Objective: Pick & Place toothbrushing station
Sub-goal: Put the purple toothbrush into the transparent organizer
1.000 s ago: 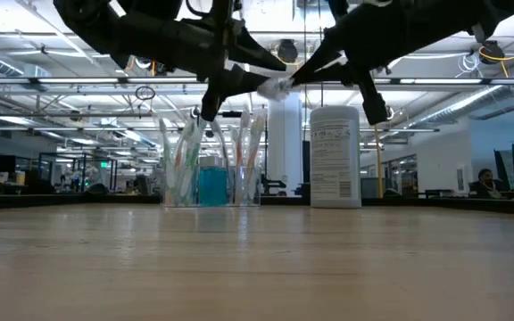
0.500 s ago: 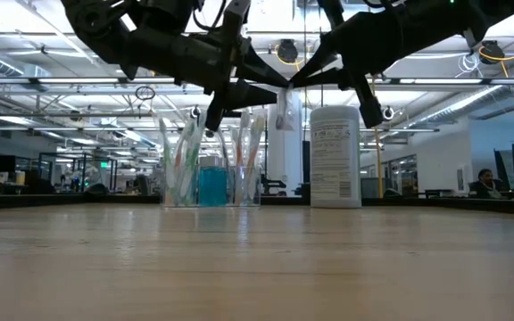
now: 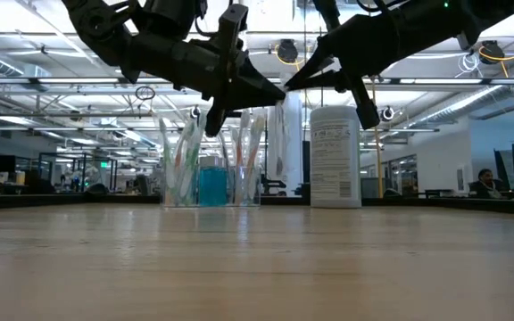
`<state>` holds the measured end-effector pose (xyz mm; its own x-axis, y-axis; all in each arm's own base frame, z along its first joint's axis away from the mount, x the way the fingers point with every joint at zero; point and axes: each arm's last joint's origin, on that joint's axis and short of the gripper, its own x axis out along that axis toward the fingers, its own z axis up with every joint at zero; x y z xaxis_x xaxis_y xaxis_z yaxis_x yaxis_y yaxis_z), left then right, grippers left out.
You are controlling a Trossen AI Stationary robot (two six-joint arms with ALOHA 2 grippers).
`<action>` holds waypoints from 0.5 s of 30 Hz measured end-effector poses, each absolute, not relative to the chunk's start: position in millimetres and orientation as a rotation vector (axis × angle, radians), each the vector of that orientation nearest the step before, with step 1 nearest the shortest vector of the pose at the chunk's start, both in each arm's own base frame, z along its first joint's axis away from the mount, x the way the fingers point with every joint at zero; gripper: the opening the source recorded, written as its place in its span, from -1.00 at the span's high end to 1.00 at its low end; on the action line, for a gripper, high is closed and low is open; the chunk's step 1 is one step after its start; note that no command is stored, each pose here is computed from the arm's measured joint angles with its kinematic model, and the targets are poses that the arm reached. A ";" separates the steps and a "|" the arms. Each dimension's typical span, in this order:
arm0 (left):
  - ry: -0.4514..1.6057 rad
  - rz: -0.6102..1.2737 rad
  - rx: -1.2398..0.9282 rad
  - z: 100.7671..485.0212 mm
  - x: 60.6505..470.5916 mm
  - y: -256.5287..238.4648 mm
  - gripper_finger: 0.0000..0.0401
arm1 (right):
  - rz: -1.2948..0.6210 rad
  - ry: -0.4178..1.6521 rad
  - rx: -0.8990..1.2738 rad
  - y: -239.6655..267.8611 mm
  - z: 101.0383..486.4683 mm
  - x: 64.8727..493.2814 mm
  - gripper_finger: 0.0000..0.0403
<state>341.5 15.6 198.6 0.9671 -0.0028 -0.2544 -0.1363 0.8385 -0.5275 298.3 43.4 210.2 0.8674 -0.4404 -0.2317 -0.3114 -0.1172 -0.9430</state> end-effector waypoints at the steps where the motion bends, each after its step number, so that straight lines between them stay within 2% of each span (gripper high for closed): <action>1: 0.256 0.075 -0.575 198.1 341.3 16.5 0.89 | -0.119 0.580 -1.719 43.6 210.1 298.2 1.00; 4: 0.259 0.081 -0.575 197.6 341.1 19.2 0.96 | -0.119 0.581 -1.719 43.5 210.0 298.2 0.98; 10: 0.259 0.080 -0.567 197.7 341.1 19.3 0.89 | -0.122 0.584 -1.712 42.0 209.9 298.4 0.88; 15: 0.262 0.081 -0.567 197.4 341.0 19.3 0.97 | -0.151 0.569 -1.611 41.9 209.7 298.3 0.78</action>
<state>341.0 19.3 197.4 0.9636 0.0039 -0.2673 -0.1476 0.8414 -0.5198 298.3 41.9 209.7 0.8651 -0.4435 -0.2343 -0.2698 -0.0176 -0.9628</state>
